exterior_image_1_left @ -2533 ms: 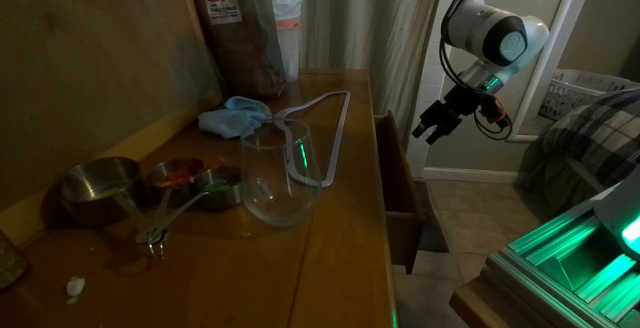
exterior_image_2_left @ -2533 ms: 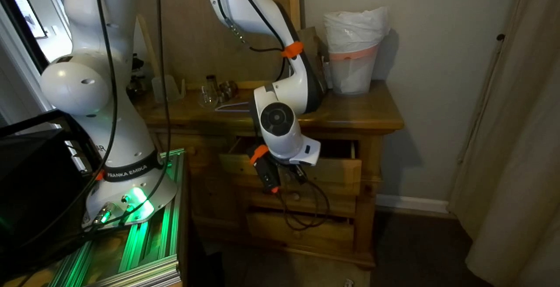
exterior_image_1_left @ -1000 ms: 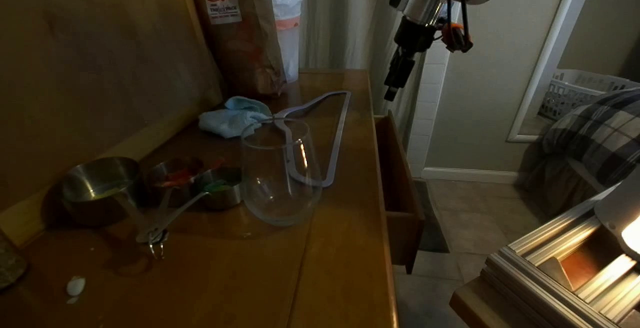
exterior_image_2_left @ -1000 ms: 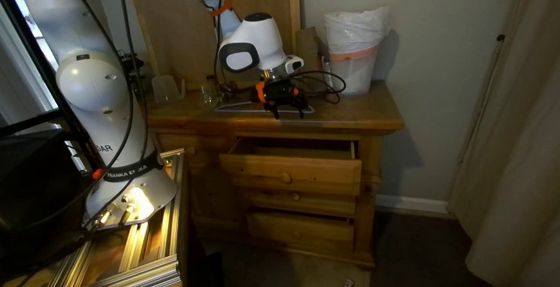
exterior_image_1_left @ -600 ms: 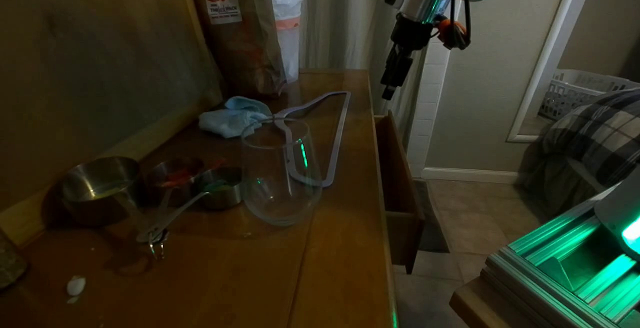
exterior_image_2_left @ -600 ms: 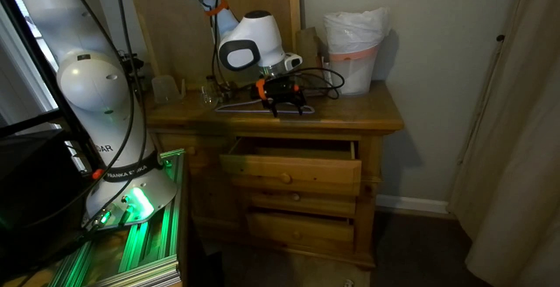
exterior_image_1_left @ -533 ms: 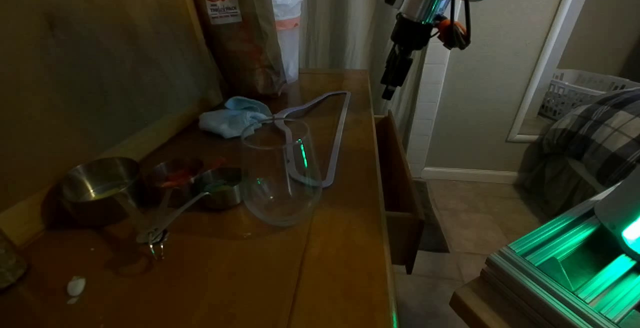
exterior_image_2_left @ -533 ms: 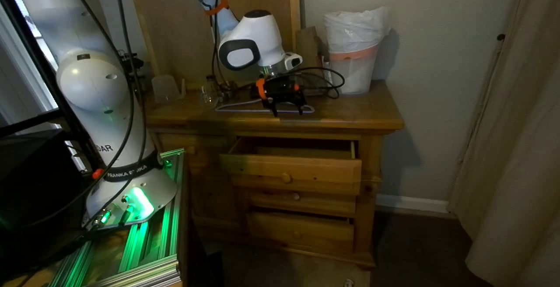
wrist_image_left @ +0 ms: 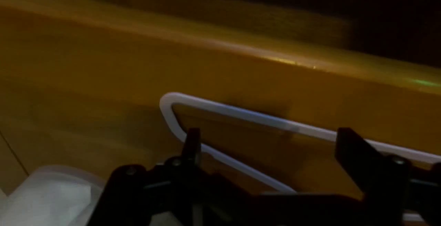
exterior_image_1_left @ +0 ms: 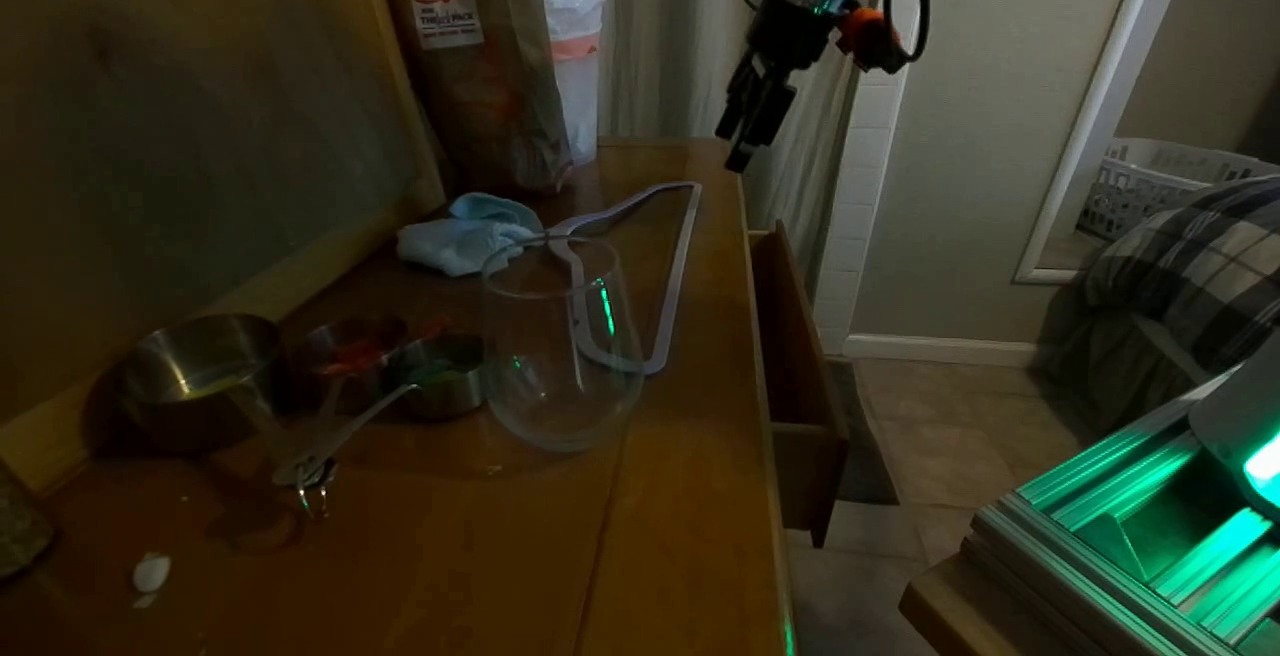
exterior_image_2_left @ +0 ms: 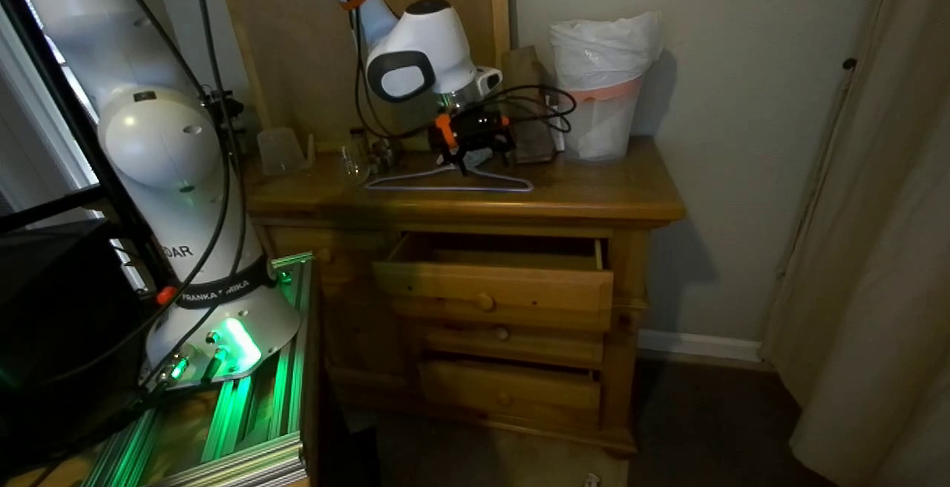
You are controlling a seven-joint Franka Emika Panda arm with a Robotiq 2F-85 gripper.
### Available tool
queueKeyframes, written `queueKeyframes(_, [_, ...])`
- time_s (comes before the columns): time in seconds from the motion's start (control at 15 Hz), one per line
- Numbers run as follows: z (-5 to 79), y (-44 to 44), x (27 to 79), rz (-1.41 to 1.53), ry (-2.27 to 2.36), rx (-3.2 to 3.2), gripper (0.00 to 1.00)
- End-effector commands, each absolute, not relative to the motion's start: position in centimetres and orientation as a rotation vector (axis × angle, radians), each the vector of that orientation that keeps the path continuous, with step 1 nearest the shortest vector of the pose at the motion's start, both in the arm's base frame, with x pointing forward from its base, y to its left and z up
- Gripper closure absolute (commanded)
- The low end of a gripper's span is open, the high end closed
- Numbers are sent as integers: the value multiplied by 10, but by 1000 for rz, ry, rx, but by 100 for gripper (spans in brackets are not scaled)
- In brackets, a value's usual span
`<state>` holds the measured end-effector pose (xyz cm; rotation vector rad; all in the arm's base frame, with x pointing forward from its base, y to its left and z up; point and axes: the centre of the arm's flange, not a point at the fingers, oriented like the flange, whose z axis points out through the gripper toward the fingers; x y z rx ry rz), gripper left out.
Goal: Open the topmost drawer on the right then place the hanger inside the drawer.
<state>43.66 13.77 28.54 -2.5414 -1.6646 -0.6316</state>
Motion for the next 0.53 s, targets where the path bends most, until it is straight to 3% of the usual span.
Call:
queueKeyframes(0.0, [288,154,442,-717,-1769,-2358,0])
queueKeyframes(0.47, [273,182,476,-800,-1842,-2068,0])
